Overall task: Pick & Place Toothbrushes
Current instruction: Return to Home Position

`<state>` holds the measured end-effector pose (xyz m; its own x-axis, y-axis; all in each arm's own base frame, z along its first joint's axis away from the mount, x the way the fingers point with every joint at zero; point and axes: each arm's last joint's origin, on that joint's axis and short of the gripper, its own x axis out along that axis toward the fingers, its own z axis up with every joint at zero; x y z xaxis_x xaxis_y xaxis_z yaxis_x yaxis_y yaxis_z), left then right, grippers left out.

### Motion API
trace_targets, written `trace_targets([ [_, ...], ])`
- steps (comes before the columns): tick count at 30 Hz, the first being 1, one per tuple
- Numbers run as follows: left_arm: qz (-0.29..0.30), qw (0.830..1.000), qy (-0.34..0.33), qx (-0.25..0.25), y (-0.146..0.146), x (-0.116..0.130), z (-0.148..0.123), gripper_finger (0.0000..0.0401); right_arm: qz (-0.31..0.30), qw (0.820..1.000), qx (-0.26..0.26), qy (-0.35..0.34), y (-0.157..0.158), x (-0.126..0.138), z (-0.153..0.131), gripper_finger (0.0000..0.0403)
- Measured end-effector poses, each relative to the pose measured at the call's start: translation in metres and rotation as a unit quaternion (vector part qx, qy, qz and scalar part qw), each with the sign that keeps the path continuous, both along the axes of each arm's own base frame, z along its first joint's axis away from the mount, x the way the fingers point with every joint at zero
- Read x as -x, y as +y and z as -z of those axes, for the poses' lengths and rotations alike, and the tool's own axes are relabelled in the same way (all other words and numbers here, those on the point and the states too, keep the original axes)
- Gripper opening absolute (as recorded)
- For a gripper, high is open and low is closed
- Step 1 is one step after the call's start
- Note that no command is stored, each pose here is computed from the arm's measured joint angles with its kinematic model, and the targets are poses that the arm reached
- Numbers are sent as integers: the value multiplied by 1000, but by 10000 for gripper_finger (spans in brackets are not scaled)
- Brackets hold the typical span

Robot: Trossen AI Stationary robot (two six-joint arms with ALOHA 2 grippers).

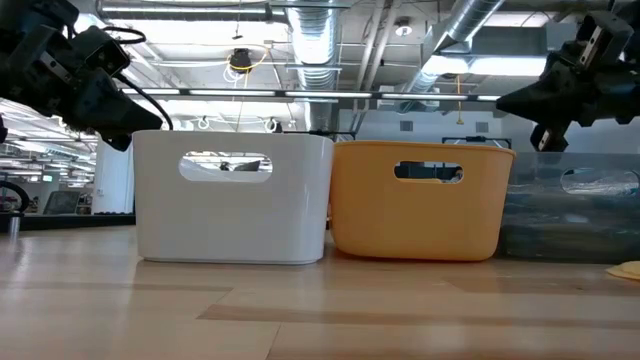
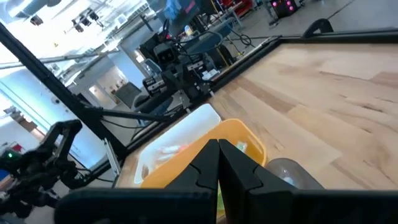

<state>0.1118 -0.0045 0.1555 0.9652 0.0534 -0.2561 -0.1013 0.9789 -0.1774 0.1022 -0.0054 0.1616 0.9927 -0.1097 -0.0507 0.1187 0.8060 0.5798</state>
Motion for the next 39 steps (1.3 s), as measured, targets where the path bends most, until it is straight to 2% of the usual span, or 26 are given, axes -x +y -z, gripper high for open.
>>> trace_targets([
  [20,0,1000,-5,0,0,0,-1,3,-10,1000,-12,0,2,0,0,0],
  [31,0,993,-118,9,1,12,-12,3,-10,1000,-12,0,2,0,0,0],
  [39,0,989,-150,11,1,16,-17,3,-10,1000,-12,0,2,0,0,0],
])
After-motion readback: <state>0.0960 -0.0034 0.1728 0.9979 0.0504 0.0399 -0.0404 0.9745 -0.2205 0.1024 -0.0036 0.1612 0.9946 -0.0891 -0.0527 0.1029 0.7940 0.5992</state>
